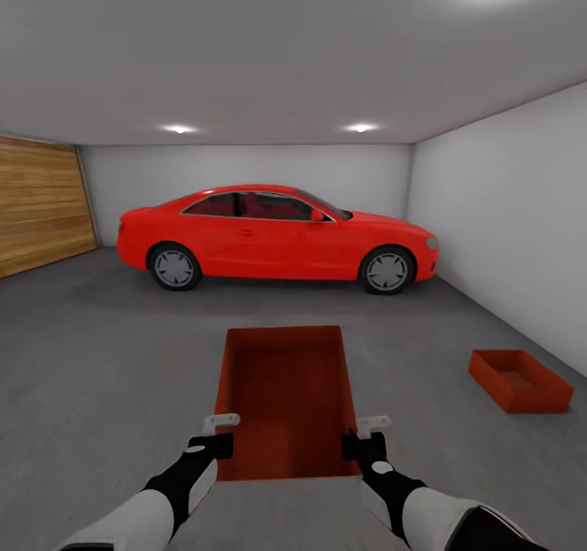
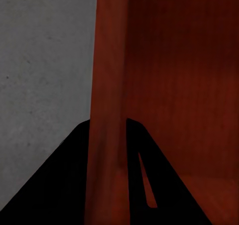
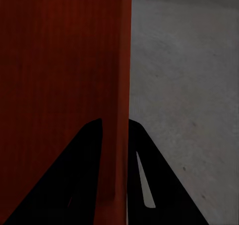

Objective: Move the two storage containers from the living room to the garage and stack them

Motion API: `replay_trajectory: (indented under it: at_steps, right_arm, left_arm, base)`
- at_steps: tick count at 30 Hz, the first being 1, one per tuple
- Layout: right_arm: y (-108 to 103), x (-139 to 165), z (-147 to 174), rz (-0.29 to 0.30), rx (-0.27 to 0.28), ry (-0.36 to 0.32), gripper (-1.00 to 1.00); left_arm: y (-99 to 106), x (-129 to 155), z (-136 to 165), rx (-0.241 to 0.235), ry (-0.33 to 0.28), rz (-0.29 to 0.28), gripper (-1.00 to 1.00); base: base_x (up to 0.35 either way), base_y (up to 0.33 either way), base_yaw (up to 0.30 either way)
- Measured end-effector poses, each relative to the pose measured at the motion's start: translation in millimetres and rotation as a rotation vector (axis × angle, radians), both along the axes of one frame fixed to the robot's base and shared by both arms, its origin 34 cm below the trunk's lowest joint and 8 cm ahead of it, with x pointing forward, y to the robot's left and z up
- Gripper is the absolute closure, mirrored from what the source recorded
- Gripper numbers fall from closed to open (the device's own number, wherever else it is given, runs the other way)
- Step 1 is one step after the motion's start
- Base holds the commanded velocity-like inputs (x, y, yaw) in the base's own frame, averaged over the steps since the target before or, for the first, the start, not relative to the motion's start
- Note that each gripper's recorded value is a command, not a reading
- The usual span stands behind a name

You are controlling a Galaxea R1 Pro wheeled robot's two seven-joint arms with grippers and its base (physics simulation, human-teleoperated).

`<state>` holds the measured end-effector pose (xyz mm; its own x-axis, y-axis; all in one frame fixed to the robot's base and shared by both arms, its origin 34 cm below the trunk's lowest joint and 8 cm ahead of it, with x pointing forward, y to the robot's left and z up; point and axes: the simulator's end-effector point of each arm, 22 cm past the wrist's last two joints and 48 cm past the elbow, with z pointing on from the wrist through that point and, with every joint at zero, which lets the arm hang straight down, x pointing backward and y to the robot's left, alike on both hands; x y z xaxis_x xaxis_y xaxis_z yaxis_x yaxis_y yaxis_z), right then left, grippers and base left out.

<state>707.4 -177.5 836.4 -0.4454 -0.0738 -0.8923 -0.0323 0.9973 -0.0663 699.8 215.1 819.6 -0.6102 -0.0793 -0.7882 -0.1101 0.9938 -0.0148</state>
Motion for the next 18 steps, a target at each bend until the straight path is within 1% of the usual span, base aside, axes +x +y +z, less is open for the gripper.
replay_trajectory:
  at_steps: [18]
  right_arm:
    - [0.0, 0.0, 0.0, 0.0, 0.0, 0.0, 1.0]
  left_arm:
    - [0.0, -0.1, -0.1, 0.0, 0.0, 0.0, 1.0]
  base:
    - [0.322, 0.0, 0.0]
